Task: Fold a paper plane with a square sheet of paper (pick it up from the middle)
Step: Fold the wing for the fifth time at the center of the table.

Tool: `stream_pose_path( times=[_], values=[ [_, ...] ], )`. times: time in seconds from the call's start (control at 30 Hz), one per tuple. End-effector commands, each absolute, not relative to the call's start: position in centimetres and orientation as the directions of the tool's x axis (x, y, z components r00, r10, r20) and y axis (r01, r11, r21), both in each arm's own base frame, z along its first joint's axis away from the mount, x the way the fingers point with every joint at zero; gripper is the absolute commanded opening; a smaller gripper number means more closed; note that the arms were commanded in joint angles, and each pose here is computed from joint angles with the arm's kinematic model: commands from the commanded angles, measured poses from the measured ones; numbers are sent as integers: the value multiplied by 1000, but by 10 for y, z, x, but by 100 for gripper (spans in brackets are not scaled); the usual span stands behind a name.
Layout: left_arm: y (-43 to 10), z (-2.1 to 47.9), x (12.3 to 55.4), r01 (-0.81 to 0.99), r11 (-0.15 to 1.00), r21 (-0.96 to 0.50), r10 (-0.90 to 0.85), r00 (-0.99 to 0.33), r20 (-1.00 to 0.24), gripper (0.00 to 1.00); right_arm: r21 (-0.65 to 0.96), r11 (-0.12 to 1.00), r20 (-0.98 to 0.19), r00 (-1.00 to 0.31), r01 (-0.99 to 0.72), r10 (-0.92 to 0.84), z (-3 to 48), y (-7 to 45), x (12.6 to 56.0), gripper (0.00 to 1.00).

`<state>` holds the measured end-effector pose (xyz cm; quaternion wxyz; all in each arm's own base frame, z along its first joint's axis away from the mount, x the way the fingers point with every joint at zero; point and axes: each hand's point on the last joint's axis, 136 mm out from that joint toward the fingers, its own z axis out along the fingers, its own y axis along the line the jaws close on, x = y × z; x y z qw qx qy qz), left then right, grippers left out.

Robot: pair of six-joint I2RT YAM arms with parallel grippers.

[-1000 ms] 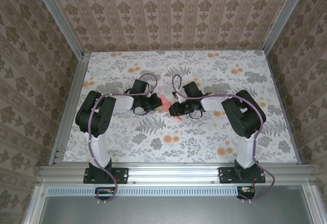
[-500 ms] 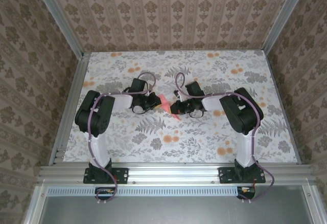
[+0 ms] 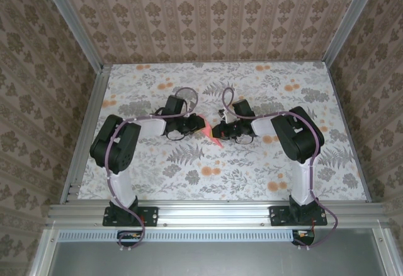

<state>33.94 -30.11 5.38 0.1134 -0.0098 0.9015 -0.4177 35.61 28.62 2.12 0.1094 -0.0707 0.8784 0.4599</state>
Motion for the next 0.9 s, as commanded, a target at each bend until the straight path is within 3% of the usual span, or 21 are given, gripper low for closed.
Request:
stream_pose_path(
  times=[0.0, 0.8, 0.87],
  values=[
    [-313, 60, 339, 149, 628, -764, -62, -969, -240, 20, 788, 601, -159, -987, -131, -8, -2, 278, 349, 0],
    [-289, 4, 335, -15, 745, -667, -122, -986, -114, 11, 779, 620, -114, -993, -95, -9, -8, 275, 347, 0],
    [-286, -1, 333, -35, 751, -659, -131, -987, -96, 10, 783, 614, -118, -993, -101, -12, -3, 276, 347, 3]
  ],
)
